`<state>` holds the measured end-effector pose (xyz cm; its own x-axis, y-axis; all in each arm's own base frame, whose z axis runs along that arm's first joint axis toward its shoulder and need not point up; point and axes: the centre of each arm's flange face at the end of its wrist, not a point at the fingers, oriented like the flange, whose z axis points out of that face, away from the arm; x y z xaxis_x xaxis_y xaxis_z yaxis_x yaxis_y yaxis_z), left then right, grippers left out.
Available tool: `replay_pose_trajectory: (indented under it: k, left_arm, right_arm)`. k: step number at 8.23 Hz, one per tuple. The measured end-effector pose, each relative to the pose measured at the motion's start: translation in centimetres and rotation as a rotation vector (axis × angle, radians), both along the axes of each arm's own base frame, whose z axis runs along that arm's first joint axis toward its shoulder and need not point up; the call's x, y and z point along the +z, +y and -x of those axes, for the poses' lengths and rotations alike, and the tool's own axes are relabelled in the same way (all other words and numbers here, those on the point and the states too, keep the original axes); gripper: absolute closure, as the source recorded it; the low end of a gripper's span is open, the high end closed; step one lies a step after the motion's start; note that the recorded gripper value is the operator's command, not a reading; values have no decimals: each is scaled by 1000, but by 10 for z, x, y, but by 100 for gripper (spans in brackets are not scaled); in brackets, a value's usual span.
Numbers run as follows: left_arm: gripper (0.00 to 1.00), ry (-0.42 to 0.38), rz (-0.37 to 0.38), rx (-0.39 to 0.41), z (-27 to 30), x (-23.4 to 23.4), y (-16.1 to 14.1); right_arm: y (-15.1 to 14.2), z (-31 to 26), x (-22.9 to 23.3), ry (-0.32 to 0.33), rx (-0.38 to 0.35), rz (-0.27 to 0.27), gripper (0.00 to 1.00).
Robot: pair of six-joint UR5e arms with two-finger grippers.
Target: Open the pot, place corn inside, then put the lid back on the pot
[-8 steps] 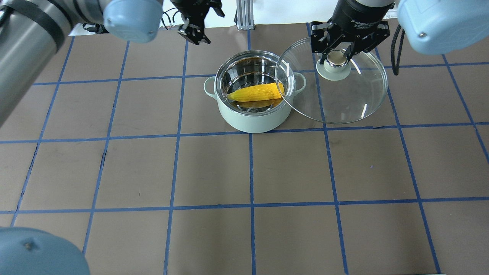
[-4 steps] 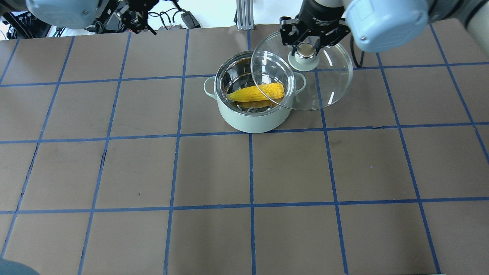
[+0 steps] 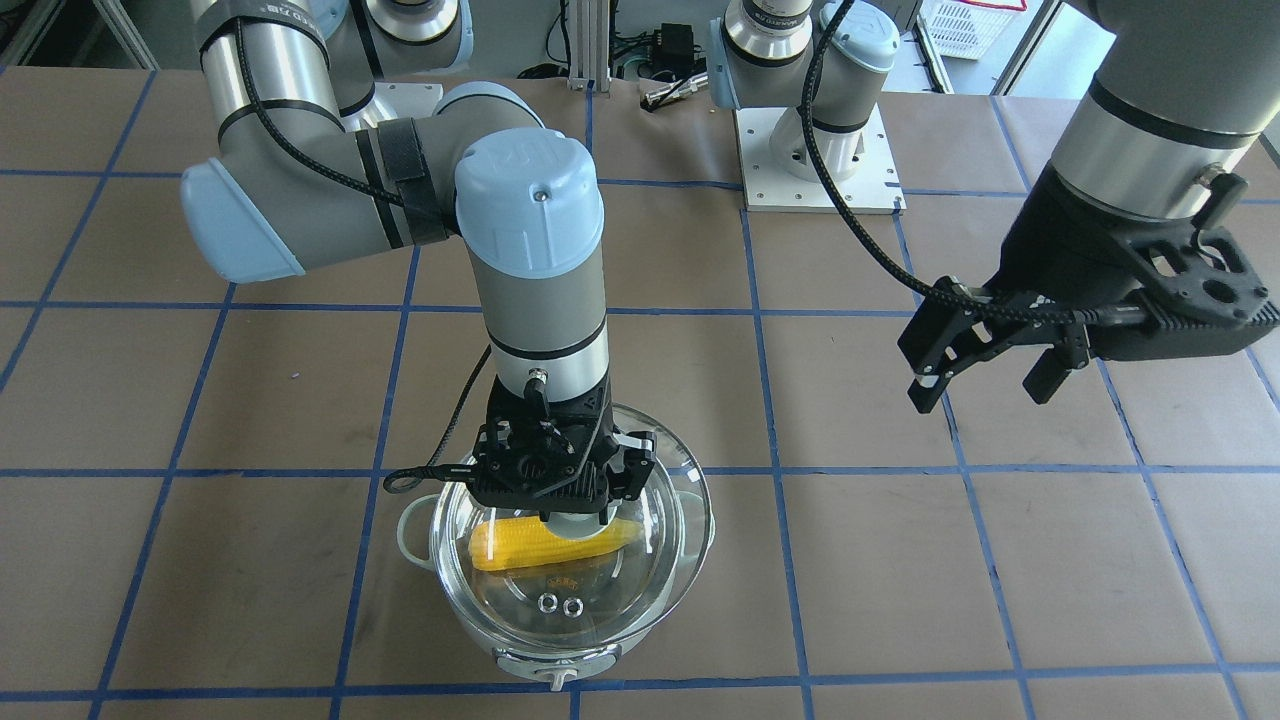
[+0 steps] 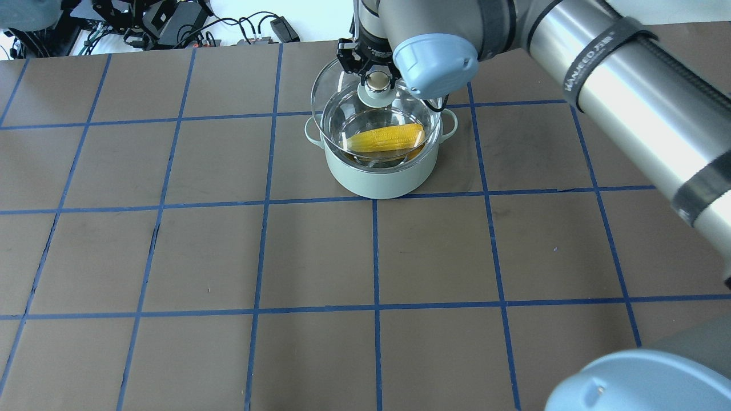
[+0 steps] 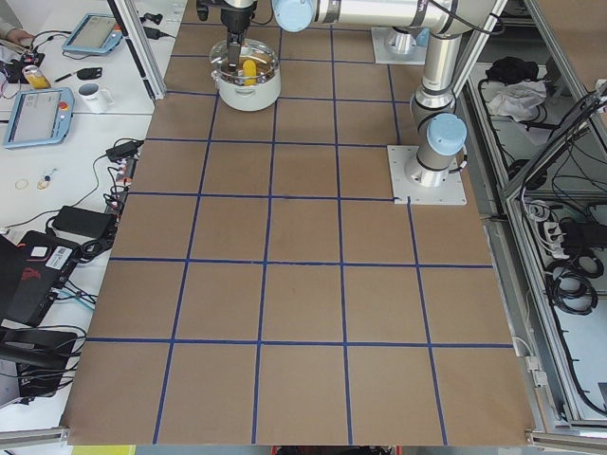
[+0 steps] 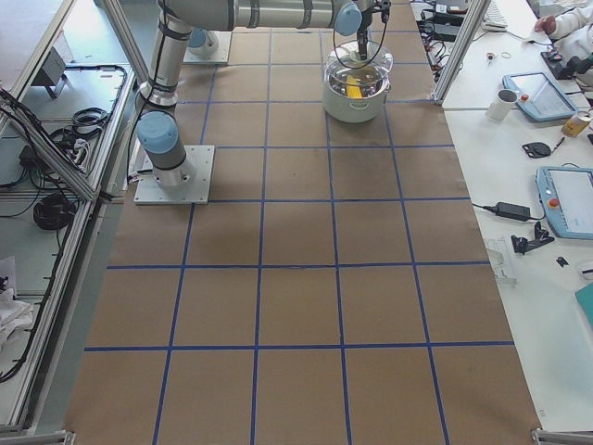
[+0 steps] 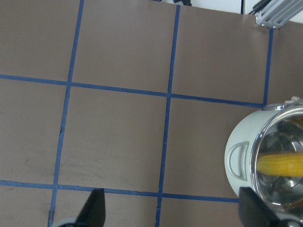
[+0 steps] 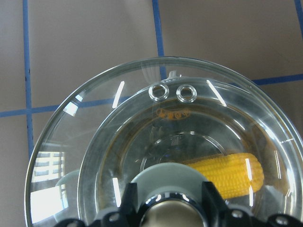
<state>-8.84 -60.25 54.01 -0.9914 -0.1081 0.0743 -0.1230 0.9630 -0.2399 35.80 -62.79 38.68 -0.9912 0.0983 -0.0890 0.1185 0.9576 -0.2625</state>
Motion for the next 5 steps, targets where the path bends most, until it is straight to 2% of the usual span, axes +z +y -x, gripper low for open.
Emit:
replay_pose_trajectory:
  k: [3, 5]
  left_arm:
    - [0, -35, -66, -193, 6, 11, 50]
    - [0, -40, -82, -267, 10, 4, 74]
  right_arm:
    - [-3, 0, -10, 45, 6, -35, 79]
    - [-4, 2, -14, 64, -9, -47, 79]
